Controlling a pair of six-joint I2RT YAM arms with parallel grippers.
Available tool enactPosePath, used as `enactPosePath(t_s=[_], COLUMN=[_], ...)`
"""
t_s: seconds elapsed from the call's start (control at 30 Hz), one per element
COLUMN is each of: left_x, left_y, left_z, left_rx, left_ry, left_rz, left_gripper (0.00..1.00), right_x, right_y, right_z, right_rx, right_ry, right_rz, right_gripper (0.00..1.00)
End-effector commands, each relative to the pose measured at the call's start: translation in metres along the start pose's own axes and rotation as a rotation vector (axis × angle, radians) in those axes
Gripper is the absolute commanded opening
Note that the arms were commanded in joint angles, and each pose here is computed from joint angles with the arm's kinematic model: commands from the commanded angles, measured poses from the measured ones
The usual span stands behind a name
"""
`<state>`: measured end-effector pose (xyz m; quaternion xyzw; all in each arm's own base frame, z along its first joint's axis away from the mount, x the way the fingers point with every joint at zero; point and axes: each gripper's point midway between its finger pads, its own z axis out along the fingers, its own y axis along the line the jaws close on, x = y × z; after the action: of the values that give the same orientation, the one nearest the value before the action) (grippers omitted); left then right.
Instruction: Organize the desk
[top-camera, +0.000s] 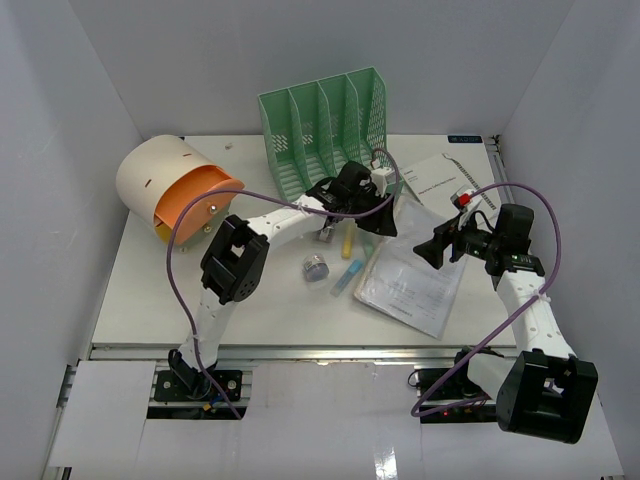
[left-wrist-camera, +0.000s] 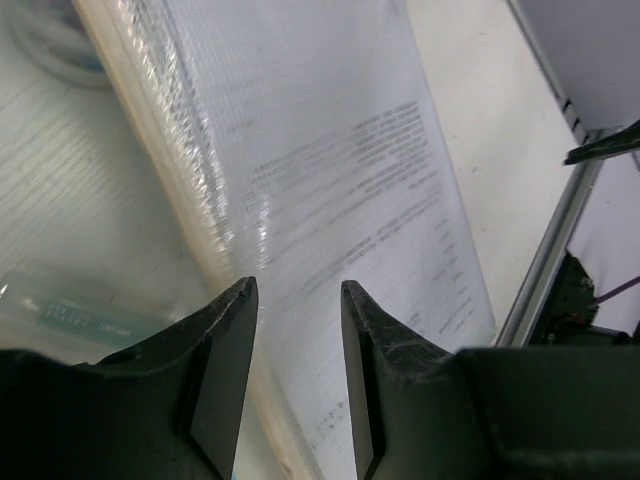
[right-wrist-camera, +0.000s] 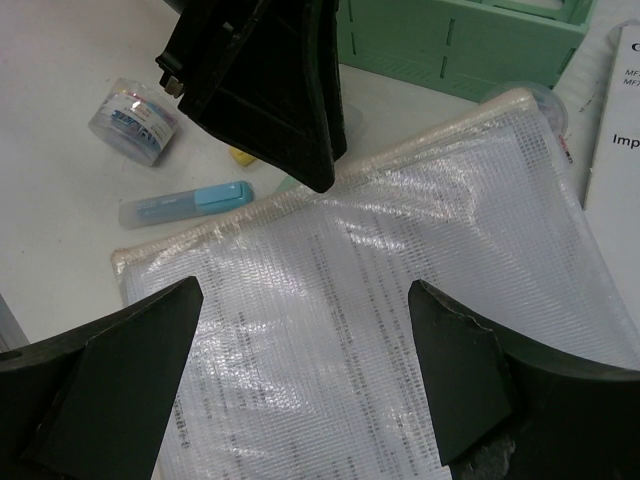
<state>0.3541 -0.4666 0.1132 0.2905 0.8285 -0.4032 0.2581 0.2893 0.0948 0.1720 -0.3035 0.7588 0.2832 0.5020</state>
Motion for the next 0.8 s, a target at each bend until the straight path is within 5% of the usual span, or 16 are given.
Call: enactPosePath(t_s=[0.0, 0.33, 0.5, 0.77], left_x=[-0.003, 0.006, -0.020, -0.033], left_y=[-0.030, -0.052, -0.028, -0.027], left_z=[0.016, 0.044, 0.010, -0.063], left_rx=[0.140, 0.151, -0.090, -0.252], left_ry=[0.013, 0.027, -0.096, -0.202], left_rz=[-0.007, 0.016, 0.059, 0.105], left_gripper=[0.50, 0.53, 0.61, 0.78], right_x=[-0.012, -0.013, -0.012, 0.001], right_y=[-0.003, -0.006, -0.004, 0.011], right_z=[-0.006, -0.008, -0.008, -0.005], right_rx=[0.017, 0.027, 0.018, -0.094], right_ry=[-0.028, -0.032, -0.033, 0.008], right_rz=[-0.040, -0.037, -0.034, -0.026], right_gripper=[0.90, 0.90, 0.90, 0.90])
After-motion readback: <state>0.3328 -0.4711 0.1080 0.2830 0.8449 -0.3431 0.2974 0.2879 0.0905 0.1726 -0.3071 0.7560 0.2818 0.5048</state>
